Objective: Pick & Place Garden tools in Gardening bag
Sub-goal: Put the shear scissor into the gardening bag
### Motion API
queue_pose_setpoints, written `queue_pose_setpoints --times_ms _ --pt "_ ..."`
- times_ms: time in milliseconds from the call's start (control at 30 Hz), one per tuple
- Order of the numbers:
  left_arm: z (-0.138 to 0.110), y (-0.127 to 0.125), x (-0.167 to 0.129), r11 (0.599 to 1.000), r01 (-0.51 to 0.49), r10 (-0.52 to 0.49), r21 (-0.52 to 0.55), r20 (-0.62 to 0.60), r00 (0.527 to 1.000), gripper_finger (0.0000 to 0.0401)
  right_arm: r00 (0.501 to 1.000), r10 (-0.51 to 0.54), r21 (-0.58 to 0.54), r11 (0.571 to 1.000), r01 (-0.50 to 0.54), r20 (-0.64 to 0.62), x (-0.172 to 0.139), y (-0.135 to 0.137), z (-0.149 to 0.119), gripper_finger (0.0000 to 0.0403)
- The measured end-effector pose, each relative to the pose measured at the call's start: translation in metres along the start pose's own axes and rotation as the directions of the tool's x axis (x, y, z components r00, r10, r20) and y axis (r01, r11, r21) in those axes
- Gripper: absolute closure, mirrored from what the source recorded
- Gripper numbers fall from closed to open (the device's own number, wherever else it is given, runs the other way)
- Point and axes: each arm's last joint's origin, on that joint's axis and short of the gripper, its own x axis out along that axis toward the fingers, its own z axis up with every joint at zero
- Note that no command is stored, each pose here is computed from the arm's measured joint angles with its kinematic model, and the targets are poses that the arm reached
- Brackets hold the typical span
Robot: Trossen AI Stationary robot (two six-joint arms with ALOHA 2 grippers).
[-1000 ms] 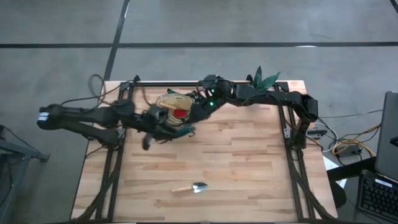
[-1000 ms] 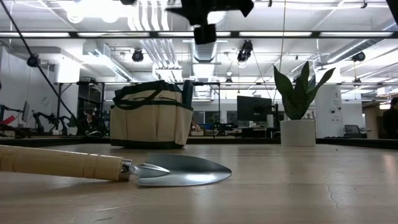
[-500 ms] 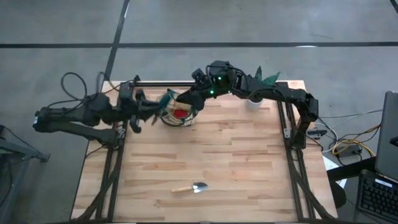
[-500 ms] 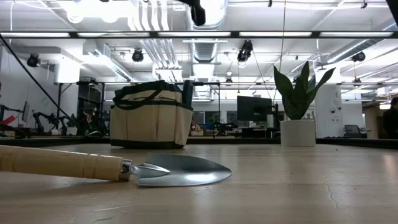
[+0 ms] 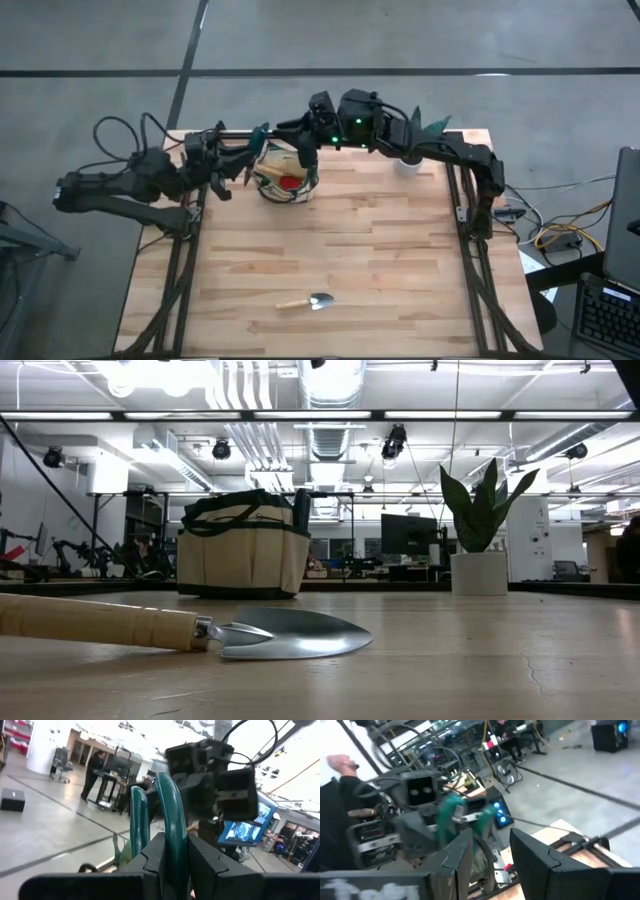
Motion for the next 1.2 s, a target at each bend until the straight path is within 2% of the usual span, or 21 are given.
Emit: queue_pose_setpoints --times_ms 433,800,1000,1200 --pt "-0.002 -0.002 0.009 0.999 -0.046 0.045 0.014 0.044 0.998 0.0339 0.999 0.03 0.079 0.996 -0.031 0.024 0.012 -0.002 -0.009 0.0253" --pt "-0.008 -0.006 0.019 1.0 -0.011 0.01 0.013 0.03 1.0 0.0339 0.999 0.026 0.085 0.996 -0.029 0.037 0.013 -0.003 -0.011 0.0249" --pt "-0.011 -0.008 0.024 1.0 0.002 -0.001 -0.007 0.041 0.999 0.0339 0.999 0.024 0.085 0.996 -0.028 0.042 0.013 -0.002 -0.011 0.0268" --pt "-0.011 -0.008 0.024 1.0 0.009 -0.009 -0.009 0.042 0.999 0.0339 0.999 0.034 0.08 0.996 -0.037 0.04 0.013 -0.002 -0.011 0.0335"
